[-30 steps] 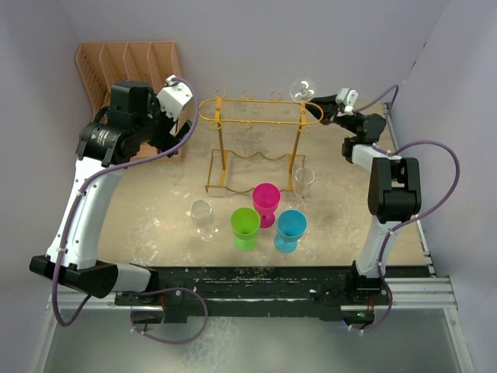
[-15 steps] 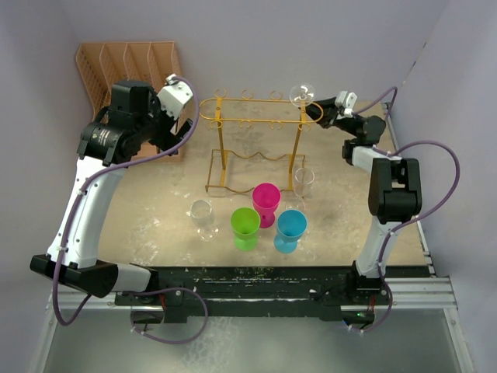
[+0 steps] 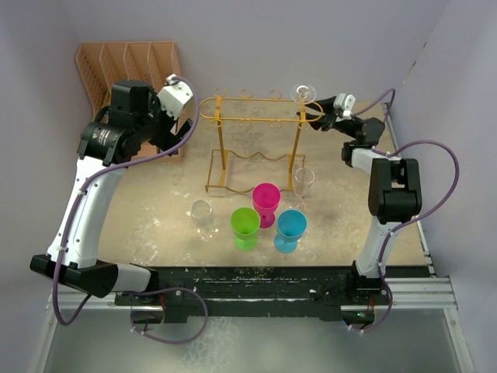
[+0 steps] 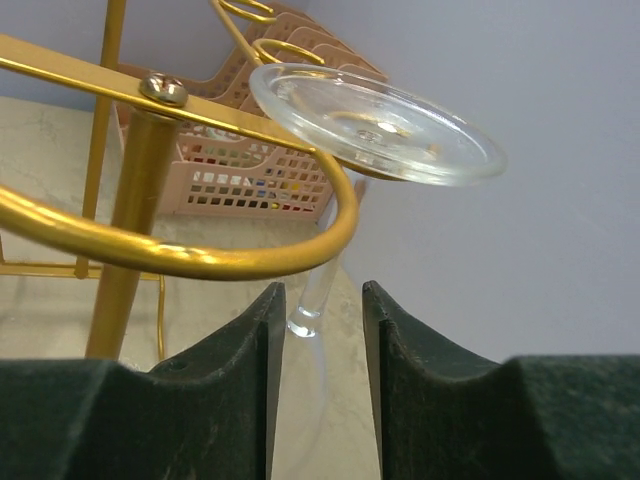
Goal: Place the wine glass upside down on the wine glass rack
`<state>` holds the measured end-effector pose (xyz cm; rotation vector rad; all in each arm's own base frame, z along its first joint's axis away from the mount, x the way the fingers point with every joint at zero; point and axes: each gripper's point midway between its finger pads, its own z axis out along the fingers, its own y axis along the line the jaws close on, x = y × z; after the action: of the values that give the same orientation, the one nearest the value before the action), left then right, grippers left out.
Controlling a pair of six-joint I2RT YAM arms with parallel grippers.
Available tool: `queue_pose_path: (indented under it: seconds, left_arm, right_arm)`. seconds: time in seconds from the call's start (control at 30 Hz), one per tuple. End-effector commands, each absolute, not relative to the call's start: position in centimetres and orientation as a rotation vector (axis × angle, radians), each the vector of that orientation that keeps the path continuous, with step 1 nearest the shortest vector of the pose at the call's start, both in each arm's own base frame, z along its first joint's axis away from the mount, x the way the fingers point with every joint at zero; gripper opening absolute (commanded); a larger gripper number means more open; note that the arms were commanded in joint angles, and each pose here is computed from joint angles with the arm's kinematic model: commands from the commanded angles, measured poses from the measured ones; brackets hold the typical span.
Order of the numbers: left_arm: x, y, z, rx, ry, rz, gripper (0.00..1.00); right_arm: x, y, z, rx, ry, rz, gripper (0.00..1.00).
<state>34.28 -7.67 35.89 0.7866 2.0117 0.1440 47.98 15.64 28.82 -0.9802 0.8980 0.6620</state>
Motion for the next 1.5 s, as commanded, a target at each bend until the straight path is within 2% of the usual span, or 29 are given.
queue_pose_path:
  seconds: [0.0, 0.03, 0.07, 0.1, 0.57, 0.77, 1.17, 1.27, 1.4, 1.47]
  left_arm:
    - [34.4, -7.8, 37.0, 0.745, 1.974, 0.124, 1.00]
    - [34.3, -7.8, 37.1, 0.747, 1.971, 0.122, 1.00]
    - [34.3, -7.8, 37.1, 0.748, 1.971, 0.122, 1.00]
    - [34.2, -7.8, 37.1, 0.748, 1.971, 0.121, 1.00]
    - [31.8, -7.3, 38.2, 0.763, 1.960, 0.112, 1.00]
    - [28.9, -8.5, 39.8, 0.849, 1.930, 0.000, 1.00]
    - [24.9, -9.9, 40.1, 0.857, 1.901, -0.165, 1.00]
    - [24.3, -10.0, 40.1, 0.836, 1.896, -0.188, 1.00]
    - [23.2, -10.1, 39.8, 0.834, 1.892, -0.213, 1.00]
    - [22.6, -10.0, 39.6, 0.831, 1.891, -0.213, 1.00]
  right_arm:
    - [43.8, 15.4, 35.5, -1.072, 0.538, 0.424, 0.41]
    - [43.7, 15.3, 35.5, -1.073, 0.539, 0.422, 0.76]
    - [43.7, 15.2, 35.5, -1.073, 0.542, 0.421, 0.97]
    - [43.8, 15.1, 35.5, -1.070, 0.544, 0.418, 1.00]
    - [44.3, 10.1, 36.2, -0.935, 0.629, 0.352, 1.00]
    - [43.1, 4.3, 37.5, -0.612, 0.731, 0.307, 1.00]
    - [42.0, 0.8, 35.7, -0.277, 1.171, -0.017, 1.00]
    - [41.6, -0.5, 35.0, -0.085, 1.341, -0.100, 1.00]
    - [39.9, -1.6, 33.9, 0.238, 1.619, -0.031, 1.00]
    - [38.5, -0.1, 32.8, 0.223, 1.786, 0.047, 1.00]
